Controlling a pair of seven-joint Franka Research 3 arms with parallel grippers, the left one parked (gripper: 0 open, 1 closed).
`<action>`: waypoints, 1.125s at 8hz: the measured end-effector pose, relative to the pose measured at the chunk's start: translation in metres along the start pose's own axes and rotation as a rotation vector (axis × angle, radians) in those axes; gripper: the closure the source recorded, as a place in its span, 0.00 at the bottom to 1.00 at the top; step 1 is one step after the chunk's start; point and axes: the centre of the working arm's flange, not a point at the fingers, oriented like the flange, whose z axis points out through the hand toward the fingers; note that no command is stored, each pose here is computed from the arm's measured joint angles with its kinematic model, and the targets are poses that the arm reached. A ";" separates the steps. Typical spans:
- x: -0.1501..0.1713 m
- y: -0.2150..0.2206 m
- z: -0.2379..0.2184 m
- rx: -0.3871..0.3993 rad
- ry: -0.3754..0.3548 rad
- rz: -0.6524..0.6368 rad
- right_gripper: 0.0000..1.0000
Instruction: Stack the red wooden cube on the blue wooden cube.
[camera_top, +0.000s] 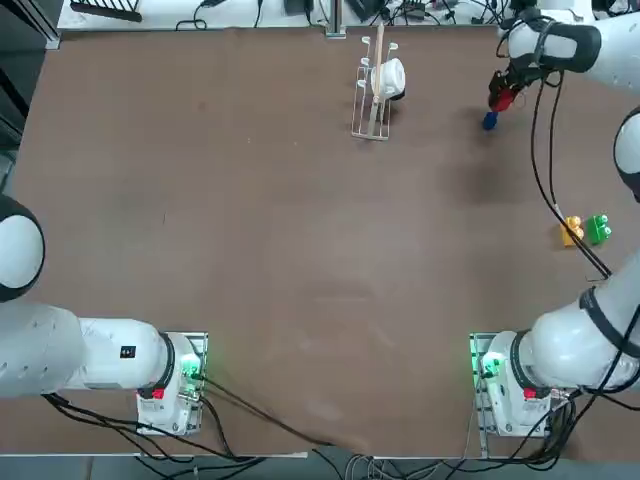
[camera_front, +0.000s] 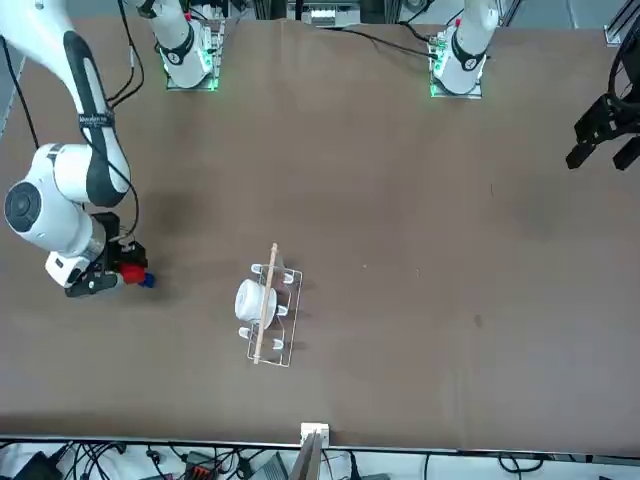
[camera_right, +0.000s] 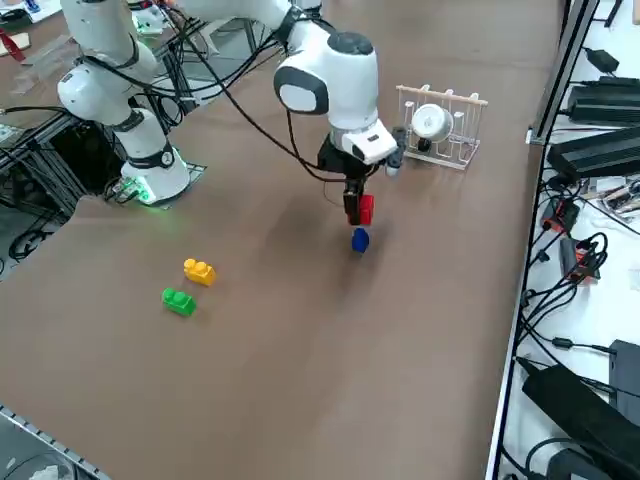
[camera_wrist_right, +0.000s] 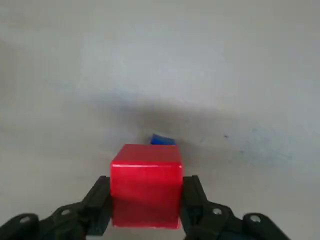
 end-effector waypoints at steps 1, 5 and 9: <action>-0.001 0.006 0.004 0.013 0.001 0.022 0.30; 0.002 0.009 0.013 0.026 0.022 0.040 0.30; 0.004 0.009 0.031 0.029 0.017 0.043 0.30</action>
